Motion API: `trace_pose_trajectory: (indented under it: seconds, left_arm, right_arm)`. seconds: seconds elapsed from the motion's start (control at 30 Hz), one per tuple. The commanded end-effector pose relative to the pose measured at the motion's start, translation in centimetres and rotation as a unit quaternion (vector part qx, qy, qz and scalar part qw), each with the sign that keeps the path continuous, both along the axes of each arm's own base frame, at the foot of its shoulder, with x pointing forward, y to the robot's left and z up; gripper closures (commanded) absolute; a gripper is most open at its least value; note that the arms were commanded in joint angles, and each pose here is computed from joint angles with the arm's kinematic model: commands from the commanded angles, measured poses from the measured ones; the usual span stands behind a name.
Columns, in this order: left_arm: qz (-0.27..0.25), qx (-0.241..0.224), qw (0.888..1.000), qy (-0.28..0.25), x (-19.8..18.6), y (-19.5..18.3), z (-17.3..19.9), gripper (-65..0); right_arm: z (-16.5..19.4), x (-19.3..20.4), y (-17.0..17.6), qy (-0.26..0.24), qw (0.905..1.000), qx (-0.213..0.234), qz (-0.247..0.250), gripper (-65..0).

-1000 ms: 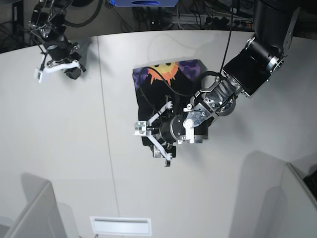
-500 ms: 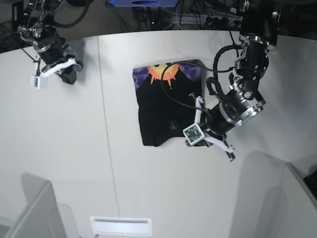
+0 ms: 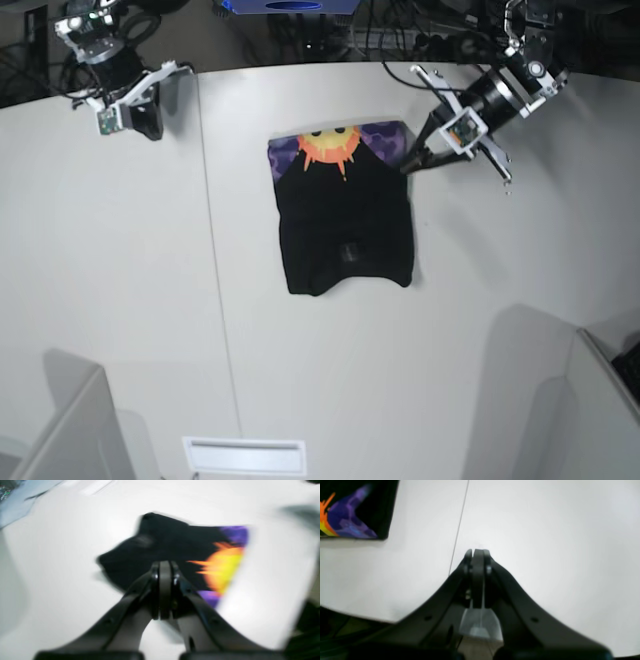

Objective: Fold the T-shirt properly

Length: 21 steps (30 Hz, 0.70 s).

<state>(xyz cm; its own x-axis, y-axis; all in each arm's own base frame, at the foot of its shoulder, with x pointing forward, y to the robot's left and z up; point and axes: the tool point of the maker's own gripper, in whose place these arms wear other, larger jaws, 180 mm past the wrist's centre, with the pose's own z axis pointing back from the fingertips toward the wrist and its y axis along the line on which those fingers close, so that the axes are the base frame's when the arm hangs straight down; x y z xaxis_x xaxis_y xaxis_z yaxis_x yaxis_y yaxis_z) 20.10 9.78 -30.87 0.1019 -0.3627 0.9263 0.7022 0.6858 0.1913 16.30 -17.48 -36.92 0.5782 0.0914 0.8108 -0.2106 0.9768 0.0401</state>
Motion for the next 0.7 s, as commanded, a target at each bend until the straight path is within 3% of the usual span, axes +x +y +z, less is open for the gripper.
trace_pose_trajectory:
  seconds: [0.0,0.1,0.4,0.67]
  left_arm:
    - [0.0,-0.012,1.0,-0.008,-0.3,0.0,0.8,0.0]
    - [0.003,-0.012,0.999,0.036,-2.8,0.1,-1.0,0.0]
    - [0.008,-0.015,0.99,0.142,-9.2,0.3,-4.8,0.0]
    - [0.018,-0.009,0.974,0.225,-14.8,0.9,-6.9,0.0]
  right_arm:
    - [1.0,-0.1,0.2,-0.021,0.9998,0.007,0.002,0.0]
    - [0.7,-1.8,-0.1,-0.007,1.0,0.004,0.001,0.0]
    - [-2.2,-8.8,-3.0,0.114,0.9926,-0.029,-0.028,0.0]
    - [-4.9,-15.9,-4.2,0.28,0.9577,-0.065,-0.008,0.0]
